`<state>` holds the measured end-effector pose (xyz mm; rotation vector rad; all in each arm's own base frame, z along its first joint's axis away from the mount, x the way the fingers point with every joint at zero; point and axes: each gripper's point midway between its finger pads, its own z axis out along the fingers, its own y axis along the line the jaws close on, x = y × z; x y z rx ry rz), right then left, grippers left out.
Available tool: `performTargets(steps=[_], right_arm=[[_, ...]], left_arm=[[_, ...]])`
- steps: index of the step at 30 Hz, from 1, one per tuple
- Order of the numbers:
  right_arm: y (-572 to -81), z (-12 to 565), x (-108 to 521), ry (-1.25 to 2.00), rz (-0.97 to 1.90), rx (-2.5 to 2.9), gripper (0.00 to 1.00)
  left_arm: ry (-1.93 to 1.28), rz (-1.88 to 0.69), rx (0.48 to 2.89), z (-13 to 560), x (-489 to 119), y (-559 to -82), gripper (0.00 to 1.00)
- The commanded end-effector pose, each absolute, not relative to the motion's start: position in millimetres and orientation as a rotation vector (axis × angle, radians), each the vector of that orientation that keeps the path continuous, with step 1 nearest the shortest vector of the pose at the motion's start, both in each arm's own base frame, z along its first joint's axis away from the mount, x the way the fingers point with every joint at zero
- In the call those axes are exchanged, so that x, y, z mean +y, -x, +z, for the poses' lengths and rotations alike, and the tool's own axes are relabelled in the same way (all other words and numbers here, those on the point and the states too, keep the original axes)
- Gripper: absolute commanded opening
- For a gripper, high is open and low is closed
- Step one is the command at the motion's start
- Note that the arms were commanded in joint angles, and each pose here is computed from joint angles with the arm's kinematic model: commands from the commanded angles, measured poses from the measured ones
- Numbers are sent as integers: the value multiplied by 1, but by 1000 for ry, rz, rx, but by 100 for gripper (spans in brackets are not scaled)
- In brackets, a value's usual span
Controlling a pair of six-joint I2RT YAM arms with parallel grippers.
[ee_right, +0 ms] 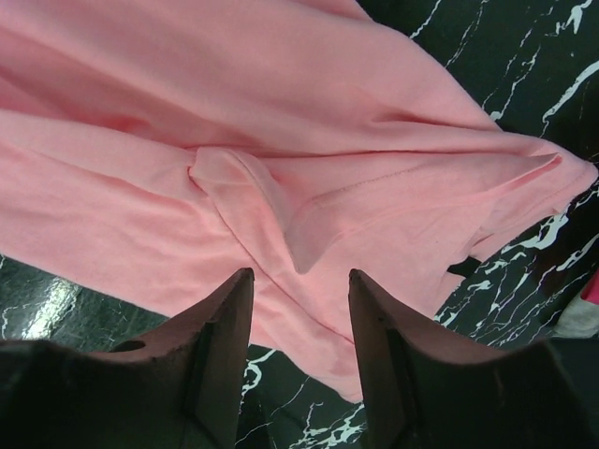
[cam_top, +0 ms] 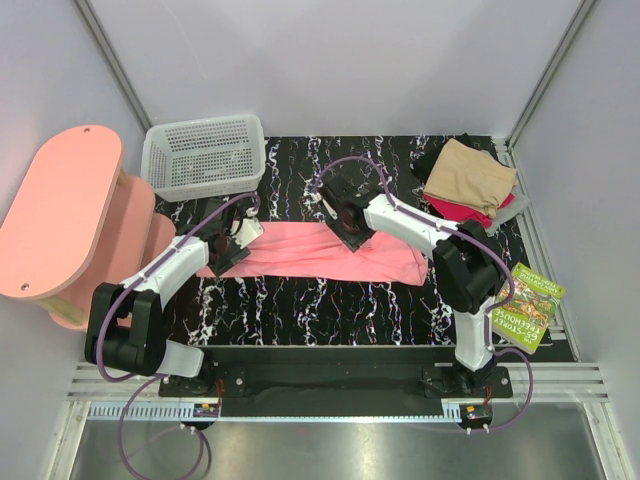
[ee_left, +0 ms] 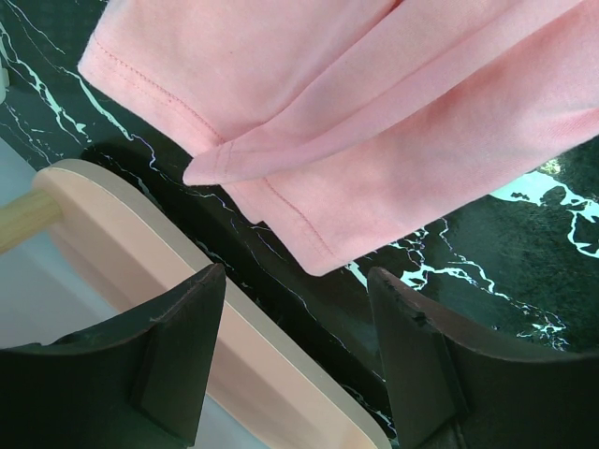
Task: Fold and stack the t-shirts
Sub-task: Fold the other side of the tshirt into a rectangle
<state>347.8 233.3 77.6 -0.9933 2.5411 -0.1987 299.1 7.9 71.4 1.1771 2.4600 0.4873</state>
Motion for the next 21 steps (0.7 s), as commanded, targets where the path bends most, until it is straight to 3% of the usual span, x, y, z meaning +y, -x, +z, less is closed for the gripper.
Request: performTargets(steps=[1,7,16,21], right_arm=[[-358,73,235,1010,-226,2517,52],[-358,59,236,1016,-233,2546,50],[-361,54,236,991,-257,2561,27],[-366,64,235,970,-288,2537,26]], left_arm=[[-1147,511,2401,89,8,-313,67],[-1150,517,2396,91,9,-313,67],[-1149,519,2405,87,14,-311,67],[-1150,525,2411,82,16,-310,68]])
